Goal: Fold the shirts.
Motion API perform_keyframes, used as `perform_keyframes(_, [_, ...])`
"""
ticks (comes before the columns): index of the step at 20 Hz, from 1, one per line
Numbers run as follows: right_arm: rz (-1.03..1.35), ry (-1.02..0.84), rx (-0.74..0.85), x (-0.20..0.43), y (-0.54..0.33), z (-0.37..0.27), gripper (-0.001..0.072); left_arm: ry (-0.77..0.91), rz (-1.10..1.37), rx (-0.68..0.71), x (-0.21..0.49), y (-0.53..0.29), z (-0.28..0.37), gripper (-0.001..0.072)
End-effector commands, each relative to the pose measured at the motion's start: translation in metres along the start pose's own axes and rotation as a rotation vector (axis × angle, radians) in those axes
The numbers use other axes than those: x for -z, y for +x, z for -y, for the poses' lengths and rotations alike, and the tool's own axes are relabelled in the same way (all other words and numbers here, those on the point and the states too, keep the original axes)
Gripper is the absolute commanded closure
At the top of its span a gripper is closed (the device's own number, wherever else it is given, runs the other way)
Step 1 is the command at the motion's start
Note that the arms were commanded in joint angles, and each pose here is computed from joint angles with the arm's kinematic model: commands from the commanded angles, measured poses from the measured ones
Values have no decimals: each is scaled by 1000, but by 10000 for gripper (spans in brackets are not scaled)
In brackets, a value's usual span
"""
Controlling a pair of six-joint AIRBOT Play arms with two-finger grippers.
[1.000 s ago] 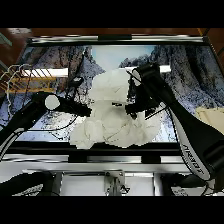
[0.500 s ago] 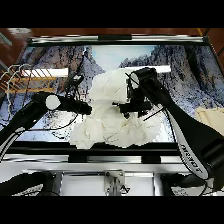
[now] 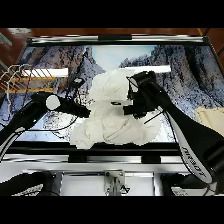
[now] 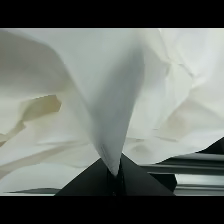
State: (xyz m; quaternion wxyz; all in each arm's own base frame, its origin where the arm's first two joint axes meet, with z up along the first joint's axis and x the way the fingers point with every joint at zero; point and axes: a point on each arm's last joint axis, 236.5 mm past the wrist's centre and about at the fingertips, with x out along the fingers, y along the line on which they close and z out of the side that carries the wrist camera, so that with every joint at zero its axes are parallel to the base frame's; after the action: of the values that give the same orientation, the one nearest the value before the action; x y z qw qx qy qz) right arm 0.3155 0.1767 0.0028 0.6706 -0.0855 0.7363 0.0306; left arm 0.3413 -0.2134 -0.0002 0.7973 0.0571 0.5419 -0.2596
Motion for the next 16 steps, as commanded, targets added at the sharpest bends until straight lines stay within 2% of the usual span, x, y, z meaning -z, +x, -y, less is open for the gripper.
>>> perform_keyframes(1, [184,-14,-51,-10,-47,-7,637,-3,-133,4,28,-7,2,611])
perform_keyframes(2, [216,-17,-65,-10,-55,-11,637,-3,-164,18,31,-14,6,409])
perform_keyframes(3, [230,-20,-72,-8,-60,-15,637,0,-191,23,32,-23,9,157])
perform_keyframes(4, [232,-31,-73,-6,-61,-19,637,6,-202,21,29,-34,10,37])
perform_keyframes(6, [223,-63,-67,0,-60,-28,636,-5,-163,-51,9,-62,-11,37])
perform_keyframes(10, [223,-125,-57,7,-60,-38,636,-160,-29,-391,-20,-139,-129,35])
perform_keyframes(13, [210,-143,-41,10,-59,-35,636,-386,-5,-490,10,-177,-216,35])
perform_keyframes(16, [209,-151,-39,10,-59,-35,636,-619,-55,-473,70,-191,-273,33])
